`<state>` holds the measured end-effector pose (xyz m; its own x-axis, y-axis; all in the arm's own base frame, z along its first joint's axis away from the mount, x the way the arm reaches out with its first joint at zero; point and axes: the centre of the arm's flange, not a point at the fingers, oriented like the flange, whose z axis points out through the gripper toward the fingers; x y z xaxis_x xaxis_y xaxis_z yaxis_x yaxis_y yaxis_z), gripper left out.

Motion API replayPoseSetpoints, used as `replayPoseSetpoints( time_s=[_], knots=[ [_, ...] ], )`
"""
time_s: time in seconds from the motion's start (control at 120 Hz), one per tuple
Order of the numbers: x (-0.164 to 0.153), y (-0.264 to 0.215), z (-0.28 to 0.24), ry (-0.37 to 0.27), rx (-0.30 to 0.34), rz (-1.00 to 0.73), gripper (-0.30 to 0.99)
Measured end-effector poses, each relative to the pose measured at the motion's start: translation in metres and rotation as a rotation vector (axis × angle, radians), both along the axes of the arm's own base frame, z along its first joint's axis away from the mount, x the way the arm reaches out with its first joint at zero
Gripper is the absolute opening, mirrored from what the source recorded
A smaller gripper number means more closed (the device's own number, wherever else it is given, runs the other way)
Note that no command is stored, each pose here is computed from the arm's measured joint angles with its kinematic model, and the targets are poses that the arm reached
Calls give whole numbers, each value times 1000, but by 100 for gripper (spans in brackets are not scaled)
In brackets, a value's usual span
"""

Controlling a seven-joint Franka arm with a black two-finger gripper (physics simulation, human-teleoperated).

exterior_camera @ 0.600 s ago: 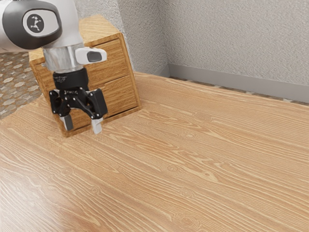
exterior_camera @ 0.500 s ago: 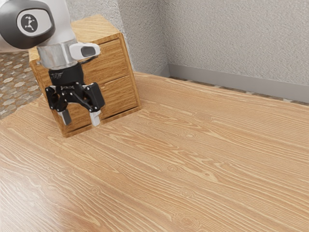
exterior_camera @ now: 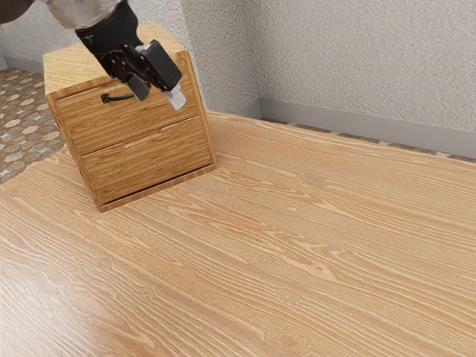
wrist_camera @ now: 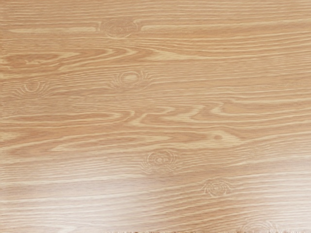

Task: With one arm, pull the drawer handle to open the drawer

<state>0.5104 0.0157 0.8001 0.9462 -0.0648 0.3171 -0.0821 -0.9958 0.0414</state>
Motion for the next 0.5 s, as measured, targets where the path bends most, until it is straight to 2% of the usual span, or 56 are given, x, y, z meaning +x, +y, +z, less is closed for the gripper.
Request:
replayPoseSetpoints(
  time_s=[0.108,0.258,0.442,0.5],
  knots=[
    [-3,24,-13,0,20,-10,69],
    [-35,50,-1,-57,70,-16,69],
    [-41,51,6,-79,114,-46,69],
    [-40,66,3,-72,120,-27,69]
  ],
)
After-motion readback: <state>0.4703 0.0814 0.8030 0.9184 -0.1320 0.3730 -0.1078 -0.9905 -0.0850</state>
